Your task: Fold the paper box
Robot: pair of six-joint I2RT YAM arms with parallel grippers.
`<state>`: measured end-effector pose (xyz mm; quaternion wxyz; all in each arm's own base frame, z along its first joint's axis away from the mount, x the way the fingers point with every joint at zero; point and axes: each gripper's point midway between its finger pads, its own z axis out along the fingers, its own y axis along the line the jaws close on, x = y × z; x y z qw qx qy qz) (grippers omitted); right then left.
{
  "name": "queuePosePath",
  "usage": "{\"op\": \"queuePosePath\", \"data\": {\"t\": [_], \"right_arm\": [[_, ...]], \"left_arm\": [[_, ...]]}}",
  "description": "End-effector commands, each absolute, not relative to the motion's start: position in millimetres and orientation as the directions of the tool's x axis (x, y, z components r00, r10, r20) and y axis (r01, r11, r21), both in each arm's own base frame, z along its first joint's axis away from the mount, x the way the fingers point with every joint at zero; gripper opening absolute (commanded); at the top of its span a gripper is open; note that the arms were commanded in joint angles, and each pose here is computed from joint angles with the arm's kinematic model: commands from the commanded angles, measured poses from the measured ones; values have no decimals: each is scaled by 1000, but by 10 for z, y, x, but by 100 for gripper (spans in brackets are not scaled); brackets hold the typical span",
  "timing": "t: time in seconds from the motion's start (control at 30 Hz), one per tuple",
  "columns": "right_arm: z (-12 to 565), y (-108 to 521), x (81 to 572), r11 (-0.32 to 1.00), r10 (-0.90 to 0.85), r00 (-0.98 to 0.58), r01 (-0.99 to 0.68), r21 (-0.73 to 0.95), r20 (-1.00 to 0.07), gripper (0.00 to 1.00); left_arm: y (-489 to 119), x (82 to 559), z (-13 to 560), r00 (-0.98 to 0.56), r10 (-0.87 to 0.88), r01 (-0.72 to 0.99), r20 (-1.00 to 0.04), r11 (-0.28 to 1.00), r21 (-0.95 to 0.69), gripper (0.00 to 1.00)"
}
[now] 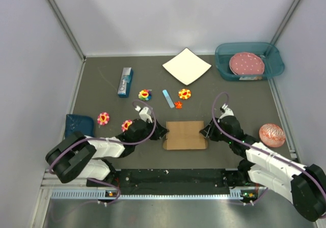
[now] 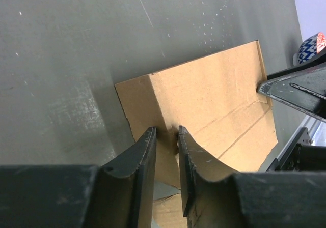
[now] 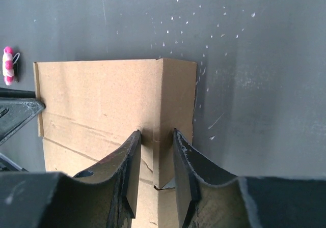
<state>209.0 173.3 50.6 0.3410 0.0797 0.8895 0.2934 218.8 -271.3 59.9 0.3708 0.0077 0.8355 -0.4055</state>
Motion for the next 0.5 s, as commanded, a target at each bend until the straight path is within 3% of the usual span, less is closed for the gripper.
{"op": "queuePosePath", "data": {"t": [0.0,0.17,0.2,0.23,0.33,0.47], "right_arm": [[200,1679,1848,839,296,-814,-28,544,-499,24],[158,1677,1793,835,300,-821,-20,550,-485,21],[169,1676,1796,835,301,-820,-21,550,-488,23],[181,1657,1794,838,303,-817,-16,545,-490,32],[294,1654,1846,837,318,-799,-17,548,-510,47],[435,1642,1890,835,327,-778,-28,549,-537,52]], "left_arm": [[-2677,1994,364,-776,-232,307,-586,673,-673,20],[-2633,1980,375,-768,-243,304,-593,676,-671,13],[-2634,1980,389,-768,-245,304,-592,675,-673,15],[-2630,1976,399,-768,-244,303,-592,675,-672,25],[-2621,1994,487,-758,-263,301,-597,671,-678,38],[-2595,1984,587,-747,-290,299,-599,657,-691,47]]}}
